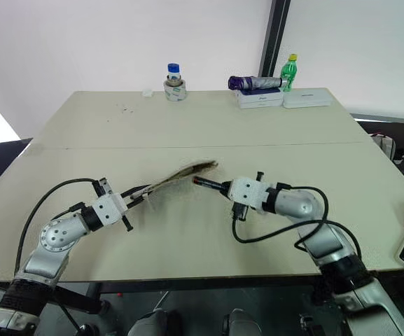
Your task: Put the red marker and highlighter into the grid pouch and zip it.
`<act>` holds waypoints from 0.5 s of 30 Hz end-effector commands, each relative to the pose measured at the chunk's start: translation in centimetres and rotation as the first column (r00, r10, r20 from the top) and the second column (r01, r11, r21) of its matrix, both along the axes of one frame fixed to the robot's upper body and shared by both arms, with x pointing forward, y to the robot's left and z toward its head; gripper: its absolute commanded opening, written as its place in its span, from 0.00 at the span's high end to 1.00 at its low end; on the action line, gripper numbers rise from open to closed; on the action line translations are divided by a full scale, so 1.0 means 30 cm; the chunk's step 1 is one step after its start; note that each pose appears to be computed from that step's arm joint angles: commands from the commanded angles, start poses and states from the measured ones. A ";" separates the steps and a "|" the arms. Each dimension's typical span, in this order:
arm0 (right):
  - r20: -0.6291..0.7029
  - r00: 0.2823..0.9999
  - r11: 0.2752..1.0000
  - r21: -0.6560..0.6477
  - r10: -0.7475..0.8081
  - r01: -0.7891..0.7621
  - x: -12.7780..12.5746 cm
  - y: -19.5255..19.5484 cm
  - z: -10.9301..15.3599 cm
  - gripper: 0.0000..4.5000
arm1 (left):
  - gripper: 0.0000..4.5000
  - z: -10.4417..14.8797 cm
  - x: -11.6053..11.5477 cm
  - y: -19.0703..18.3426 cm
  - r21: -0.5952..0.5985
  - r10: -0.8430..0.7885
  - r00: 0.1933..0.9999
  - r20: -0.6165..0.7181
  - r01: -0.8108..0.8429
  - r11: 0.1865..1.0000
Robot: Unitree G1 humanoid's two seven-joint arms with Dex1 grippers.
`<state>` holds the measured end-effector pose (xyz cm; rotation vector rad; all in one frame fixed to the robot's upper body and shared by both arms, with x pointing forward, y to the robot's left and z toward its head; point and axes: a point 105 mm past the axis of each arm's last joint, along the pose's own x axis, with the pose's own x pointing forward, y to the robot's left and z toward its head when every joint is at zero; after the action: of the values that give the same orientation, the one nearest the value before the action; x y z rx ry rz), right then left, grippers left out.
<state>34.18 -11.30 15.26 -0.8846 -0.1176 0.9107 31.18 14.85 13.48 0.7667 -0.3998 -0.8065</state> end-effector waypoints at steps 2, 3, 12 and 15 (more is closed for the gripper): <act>0.083 0.996 0.999 -0.004 0.033 -0.033 0.025 0.037 0.054 0.92 | 1.00 0.021 -0.010 -0.020 0.026 -0.036 0.998 0.043 0.035 0.999; 0.089 0.995 0.999 -0.016 0.037 -0.035 0.030 0.034 0.055 0.92 | 1.00 0.020 -0.007 -0.018 0.026 -0.030 0.999 0.043 0.029 0.999; -0.014 0.991 0.990 -0.060 0.130 -0.130 -0.034 -0.037 0.024 0.92 | 1.00 0.032 0.014 0.033 -0.033 0.066 0.997 0.042 -0.065 0.997; -0.017 0.983 0.983 0.002 0.185 -0.185 -0.066 -0.022 0.051 0.92 | 1.00 0.031 0.015 0.037 -0.034 0.070 0.997 0.040 -0.068 0.997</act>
<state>32.86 -12.59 14.30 -0.8995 -0.0795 1.0801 31.51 15.35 13.47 0.7615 -0.3909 -0.7565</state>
